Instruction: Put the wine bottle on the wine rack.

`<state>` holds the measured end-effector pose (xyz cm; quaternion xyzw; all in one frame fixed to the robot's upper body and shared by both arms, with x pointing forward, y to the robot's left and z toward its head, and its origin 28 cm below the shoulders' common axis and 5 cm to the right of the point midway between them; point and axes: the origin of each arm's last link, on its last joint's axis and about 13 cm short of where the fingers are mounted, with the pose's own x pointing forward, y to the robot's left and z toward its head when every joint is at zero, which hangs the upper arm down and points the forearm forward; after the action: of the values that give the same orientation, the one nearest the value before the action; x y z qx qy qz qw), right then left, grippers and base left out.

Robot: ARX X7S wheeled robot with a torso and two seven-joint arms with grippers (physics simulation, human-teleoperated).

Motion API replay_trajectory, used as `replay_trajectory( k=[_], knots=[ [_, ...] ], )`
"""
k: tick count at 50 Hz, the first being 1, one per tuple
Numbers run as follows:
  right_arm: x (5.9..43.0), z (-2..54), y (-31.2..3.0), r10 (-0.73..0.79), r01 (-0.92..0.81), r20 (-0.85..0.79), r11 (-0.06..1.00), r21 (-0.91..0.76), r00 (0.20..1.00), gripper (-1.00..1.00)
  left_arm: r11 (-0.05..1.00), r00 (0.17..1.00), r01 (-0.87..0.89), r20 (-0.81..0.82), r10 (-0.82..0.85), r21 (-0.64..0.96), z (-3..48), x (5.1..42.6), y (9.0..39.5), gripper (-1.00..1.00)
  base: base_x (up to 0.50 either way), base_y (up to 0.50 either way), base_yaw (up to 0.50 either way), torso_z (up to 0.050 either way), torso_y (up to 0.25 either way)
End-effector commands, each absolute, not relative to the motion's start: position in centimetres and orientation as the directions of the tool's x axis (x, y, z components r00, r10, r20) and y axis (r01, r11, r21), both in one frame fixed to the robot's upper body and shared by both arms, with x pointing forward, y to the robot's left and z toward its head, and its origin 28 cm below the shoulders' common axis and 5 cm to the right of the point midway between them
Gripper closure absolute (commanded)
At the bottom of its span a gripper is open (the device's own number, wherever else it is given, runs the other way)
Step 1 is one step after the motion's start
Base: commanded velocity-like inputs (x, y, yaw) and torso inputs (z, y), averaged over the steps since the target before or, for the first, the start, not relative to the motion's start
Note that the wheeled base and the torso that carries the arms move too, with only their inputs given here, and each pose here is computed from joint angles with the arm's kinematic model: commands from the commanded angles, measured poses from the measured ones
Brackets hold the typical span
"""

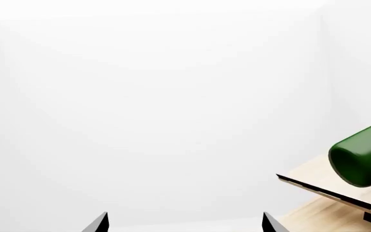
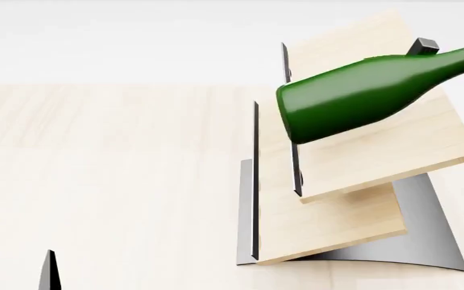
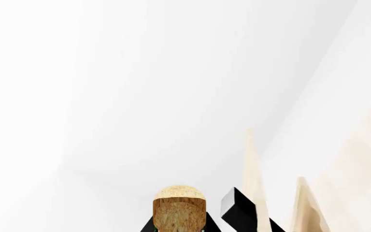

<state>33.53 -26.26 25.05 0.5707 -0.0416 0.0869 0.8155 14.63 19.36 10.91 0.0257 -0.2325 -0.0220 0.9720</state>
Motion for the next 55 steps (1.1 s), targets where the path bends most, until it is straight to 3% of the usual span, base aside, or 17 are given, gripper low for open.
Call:
replay_trajectory(
  k=[1, 55],
  knots=[
    [33.5, 25.5, -26.6, 0.085, -0.224, 0.207, 0.333, 0.916, 0.975, 1.0, 0.998, 0.891, 0.032, 0.45, -0.056, 0.061, 10.9, 14.6, 19.3, -1.0, 0.0, 0.0, 0.0, 0.0, 0.0],
    [33.3, 24.0, -26.5, 0.089, -0.208, 0.189, 0.349, 0.914, 0.978, 1.0, 0.997, 0.893, 0.035, 0.447, -0.061, 0.065, 10.8, 14.7, 19.2, -1.0, 0.0, 0.0, 0.0, 0.0, 0.001]
  ],
)
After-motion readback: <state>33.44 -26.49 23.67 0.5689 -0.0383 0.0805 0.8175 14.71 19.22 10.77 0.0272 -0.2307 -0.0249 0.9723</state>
